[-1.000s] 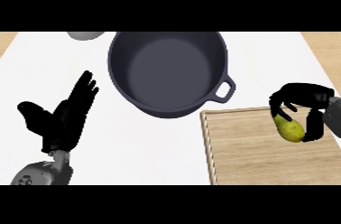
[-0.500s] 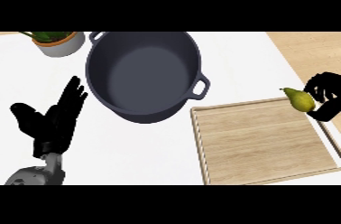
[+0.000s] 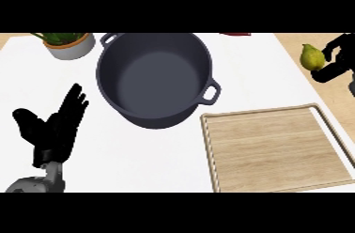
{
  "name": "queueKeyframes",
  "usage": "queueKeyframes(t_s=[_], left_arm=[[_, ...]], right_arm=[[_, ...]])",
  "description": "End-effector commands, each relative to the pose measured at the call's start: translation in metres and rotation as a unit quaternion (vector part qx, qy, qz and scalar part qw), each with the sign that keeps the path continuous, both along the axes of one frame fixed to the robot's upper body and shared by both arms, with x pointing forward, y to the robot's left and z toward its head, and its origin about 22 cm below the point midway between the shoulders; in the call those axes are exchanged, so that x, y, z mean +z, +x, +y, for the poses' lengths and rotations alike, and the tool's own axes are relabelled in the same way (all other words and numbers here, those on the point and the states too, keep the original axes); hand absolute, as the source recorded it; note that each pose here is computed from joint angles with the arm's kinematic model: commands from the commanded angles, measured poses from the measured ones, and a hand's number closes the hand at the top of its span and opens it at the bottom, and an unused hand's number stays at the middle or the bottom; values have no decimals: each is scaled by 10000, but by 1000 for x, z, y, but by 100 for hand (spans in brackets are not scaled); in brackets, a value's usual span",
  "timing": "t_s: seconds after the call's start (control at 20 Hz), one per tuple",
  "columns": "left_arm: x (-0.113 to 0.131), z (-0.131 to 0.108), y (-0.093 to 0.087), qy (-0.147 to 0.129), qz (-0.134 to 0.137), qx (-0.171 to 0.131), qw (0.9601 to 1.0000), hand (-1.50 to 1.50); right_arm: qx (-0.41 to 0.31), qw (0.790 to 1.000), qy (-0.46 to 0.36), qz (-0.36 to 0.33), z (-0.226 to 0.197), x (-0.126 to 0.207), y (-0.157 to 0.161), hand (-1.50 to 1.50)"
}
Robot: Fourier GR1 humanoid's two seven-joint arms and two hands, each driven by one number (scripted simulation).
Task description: Pick the pear from the tray and place it in the pot
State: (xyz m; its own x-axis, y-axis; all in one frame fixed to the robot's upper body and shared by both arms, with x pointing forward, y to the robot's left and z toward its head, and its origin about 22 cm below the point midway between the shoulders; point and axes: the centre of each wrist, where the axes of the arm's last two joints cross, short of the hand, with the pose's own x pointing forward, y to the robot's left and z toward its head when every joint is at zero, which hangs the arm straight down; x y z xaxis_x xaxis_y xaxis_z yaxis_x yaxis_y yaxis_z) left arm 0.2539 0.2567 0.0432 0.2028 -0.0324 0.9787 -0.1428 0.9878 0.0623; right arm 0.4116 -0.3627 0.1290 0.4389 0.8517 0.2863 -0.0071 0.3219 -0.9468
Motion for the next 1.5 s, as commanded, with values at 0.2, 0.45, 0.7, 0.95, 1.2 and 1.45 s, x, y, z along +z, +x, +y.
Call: queueKeyframes(t_s=[0.2,0.45,0.7,0.95,1.2,1.45], left_arm=[[4,-8,2,4,-41,-265,9996,0],[7,-15,6,-63,-79,-449,9989,0],[12,-22,11,-104,-232,-612,9978,0],[18,-20,17,-103,-449,-593,9972,0],[15,-33,15,-159,-449,-697,9964,0],[13,-32,15,-191,-402,-707,9965,0]], right_arm=[[-309,9812,-113,-1904,122,94,35,150],[-549,9696,-155,-2379,213,134,33,150],[-1254,9621,-222,-2412,300,154,19,150],[-1802,9546,-484,-2322,343,165,14,150],[-1909,9574,-491,-2112,369,156,17,150],[-1993,9638,-694,-1627,386,123,20,150]])
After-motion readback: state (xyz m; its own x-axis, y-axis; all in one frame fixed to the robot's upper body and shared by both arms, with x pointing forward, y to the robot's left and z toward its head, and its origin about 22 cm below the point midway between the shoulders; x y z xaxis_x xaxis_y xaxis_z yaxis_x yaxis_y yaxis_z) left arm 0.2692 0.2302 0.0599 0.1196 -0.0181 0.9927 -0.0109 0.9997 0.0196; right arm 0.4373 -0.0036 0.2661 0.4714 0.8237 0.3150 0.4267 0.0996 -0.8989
